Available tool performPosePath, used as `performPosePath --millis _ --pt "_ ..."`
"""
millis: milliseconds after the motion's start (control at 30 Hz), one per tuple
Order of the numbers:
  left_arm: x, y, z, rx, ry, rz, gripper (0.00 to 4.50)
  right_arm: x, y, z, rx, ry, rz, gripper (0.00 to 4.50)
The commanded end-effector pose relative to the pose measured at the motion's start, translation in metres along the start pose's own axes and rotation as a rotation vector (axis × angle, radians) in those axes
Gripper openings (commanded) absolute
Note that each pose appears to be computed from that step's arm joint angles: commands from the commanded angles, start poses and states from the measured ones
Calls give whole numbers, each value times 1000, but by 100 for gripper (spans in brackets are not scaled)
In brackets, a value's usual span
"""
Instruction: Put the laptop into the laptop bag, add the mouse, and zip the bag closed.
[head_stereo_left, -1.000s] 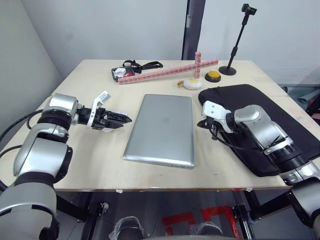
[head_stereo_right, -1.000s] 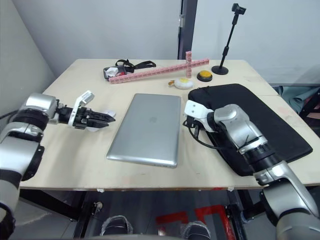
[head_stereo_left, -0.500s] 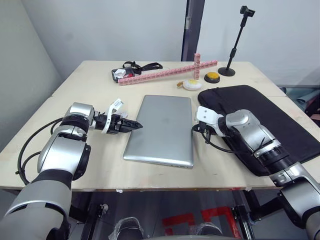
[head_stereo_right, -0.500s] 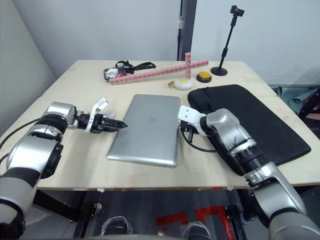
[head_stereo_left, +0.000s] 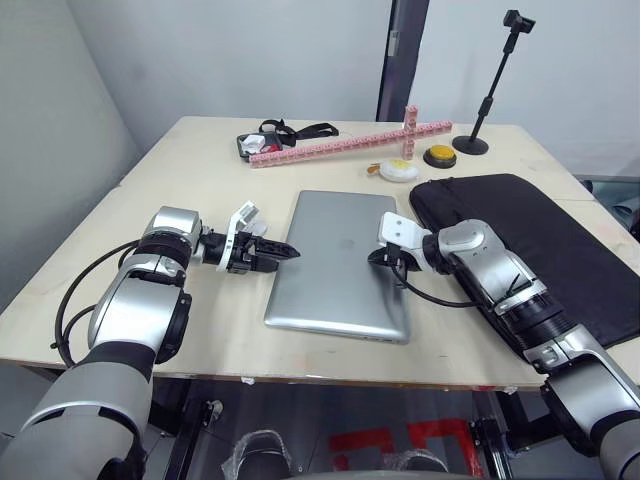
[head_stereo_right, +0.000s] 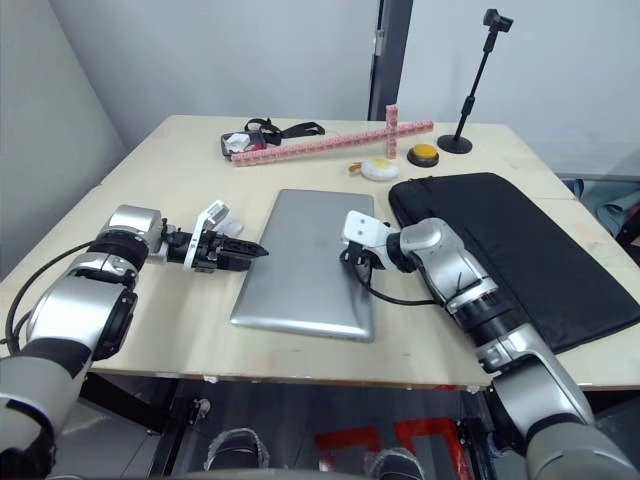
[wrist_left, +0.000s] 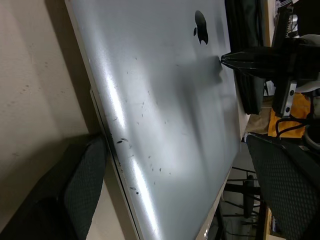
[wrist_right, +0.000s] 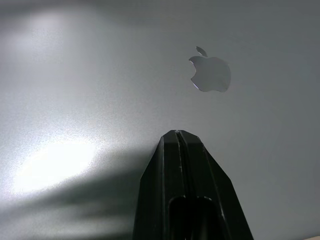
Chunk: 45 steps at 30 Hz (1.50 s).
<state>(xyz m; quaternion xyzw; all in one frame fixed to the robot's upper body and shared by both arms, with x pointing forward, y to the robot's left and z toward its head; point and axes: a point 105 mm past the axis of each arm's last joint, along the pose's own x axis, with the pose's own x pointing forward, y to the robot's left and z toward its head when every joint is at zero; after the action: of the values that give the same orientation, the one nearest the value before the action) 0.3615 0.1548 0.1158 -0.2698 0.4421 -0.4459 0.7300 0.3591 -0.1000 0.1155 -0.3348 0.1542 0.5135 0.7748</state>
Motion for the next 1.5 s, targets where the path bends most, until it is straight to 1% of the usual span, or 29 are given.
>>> performPosePath --millis 33,100,233,300,367,467,667,800,967,1133,1367,1467,1500 --pt "4 -16 9 44 -39 -94 450 -16 -11 -16 11 58 -50 1" --pt "4 -14 7 44 -38 -86 450 -23 -15 -21 -4 89 -61 1" --pt "4 -10 6 47 -42 -63 450 -51 -26 -38 -65 220 -80 1" --pt "5 -9 5 47 -41 -58 450 -56 -28 -42 -86 252 -78 1" --pt "5 -9 5 49 -39 -57 450 -54 -26 -44 -71 245 -71 1" --pt "6 -9 6 53 -43 -53 450 -44 -19 -44 -43 221 -43 1" --pt "8 -9 5 54 -35 -55 450 -22 -1 -29 -7 137 17 1" --pt "10 -12 4 45 -36 -74 450 -13 7 -15 3 68 59 1" --pt "12 -21 4 37 -37 -127 450 -9 8 -17 6 70 59 1" --pt "9 -21 1 41 -29 -125 450 -10 8 -23 5 86 56 1" --pt "11 -21 1 74 -62 -133 450 -10 8 -24 10 85 57 1" --pt "10 -24 -2 49 -54 -151 368 -10 8 -25 10 89 57 0" --pt "10 -24 -2 47 -54 -148 333 -10 8 -25 10 90 57 0"
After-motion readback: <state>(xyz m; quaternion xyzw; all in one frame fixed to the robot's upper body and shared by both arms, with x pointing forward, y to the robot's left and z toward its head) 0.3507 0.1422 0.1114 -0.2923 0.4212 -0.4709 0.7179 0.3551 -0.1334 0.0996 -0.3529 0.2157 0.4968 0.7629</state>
